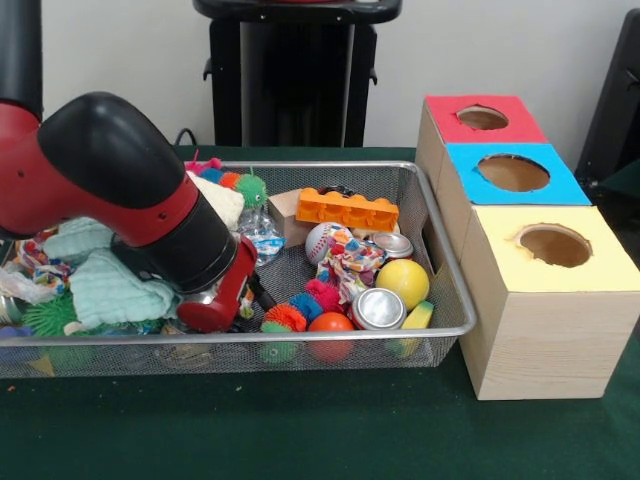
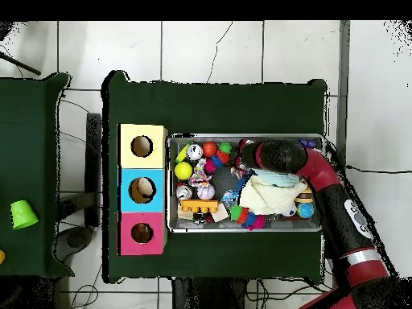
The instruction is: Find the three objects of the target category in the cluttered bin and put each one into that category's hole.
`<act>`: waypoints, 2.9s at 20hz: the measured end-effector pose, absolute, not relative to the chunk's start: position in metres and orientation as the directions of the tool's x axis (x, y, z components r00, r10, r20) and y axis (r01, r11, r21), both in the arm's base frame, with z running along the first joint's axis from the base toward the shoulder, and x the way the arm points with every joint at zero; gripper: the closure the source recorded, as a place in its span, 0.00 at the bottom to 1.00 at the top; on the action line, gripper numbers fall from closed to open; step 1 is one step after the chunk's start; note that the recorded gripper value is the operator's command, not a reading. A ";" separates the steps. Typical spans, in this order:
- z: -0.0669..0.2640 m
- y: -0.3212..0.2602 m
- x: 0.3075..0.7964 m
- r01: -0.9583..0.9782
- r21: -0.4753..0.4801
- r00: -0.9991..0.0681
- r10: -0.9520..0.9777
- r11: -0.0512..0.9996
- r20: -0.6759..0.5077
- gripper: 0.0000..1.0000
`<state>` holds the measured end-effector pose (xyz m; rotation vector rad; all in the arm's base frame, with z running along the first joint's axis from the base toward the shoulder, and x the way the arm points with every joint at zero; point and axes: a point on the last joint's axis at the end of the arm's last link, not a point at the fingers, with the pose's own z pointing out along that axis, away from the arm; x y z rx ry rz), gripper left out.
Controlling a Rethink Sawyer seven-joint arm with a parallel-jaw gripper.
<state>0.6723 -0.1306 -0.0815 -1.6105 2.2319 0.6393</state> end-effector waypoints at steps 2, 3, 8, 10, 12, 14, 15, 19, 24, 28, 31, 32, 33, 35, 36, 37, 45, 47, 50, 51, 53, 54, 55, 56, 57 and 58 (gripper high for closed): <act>-0.081 -0.131 0.672 -0.951 0.167 -0.308 -0.811 0.258 -0.497 0.00; -0.081 -0.131 0.672 -0.953 0.165 -0.303 -0.813 0.254 -0.497 0.00; -0.077 -0.128 0.674 -0.961 0.156 -0.277 -0.836 0.230 -0.474 0.00; -0.071 -0.127 0.677 -0.965 0.148 -0.260 -0.852 0.216 -0.455 0.00; -0.058 -0.123 0.686 -0.972 0.127 -0.232 -0.872 0.196 -0.430 0.00; -0.051 -0.122 0.691 -0.975 0.115 -0.220 -0.880 0.189 -0.421 0.00; -0.048 -0.121 0.692 -0.976 0.111 -0.216 -0.883 0.186 -0.417 0.00; -0.027 -0.120 0.701 -0.983 0.093 -0.185 -0.903 0.161 -0.388 0.00; -0.016 -0.126 0.705 -0.984 0.086 -0.178 -0.912 0.157 -0.371 0.00; -0.015 -0.127 0.705 -0.984 0.086 -0.177 -0.914 0.156 -0.366 0.00; -0.015 -0.128 0.704 -0.984 0.086 -0.176 -0.914 0.155 -0.364 0.00; -0.016 -0.128 0.704 -0.984 0.085 -0.176 -0.915 0.155 -0.364 0.00; -0.016 -0.128 0.704 -0.984 0.085 -0.174 -0.915 0.154 -0.363 0.00; -0.016 -0.128 0.704 -0.985 0.084 -0.173 -0.916 0.152 -0.362 0.00; -0.016 -0.128 0.704 -0.985 0.084 -0.172 -0.916 0.152 -0.362 0.00; -0.016 -0.128 0.703 -0.985 0.085 -0.171 -0.917 0.151 -0.361 0.00; -0.014 -0.132 0.698 -0.983 0.148 -0.154 -0.926 0.109 -0.344 0.00; -0.012 -0.132 0.697 -0.981 0.164 -0.151 -0.928 0.100 -0.339 0.00; -0.004 -0.134 0.697 -0.976 0.205 -0.140 -0.940 0.077 -0.312 0.00; -0.002 -0.135 0.699 -0.975 0.211 -0.135 -0.943 0.072 -0.304 0.00; 0.000 -0.136 0.700 -0.974 0.217 -0.128 -0.948 0.065 -0.292 0.00; 0.003 -0.137 0.703 -0.974 0.221 -0.118 -0.953 0.056 -0.279 0.00; 0.004 -0.138 0.704 -0.974 0.221 -0.112 -0.955 0.051 -0.273 0.00; 0.005 -0.139 0.706 -0.974 0.221 -0.107 -0.957 0.047 -0.268 0.00; 0.007 -0.142 0.709 -0.975 0.218 -0.093 -0.962 0.036 -0.257 0.00; 0.008 -0.144 0.712 -0.977 0.213 -0.080 -0.965 0.026 -0.251 0.00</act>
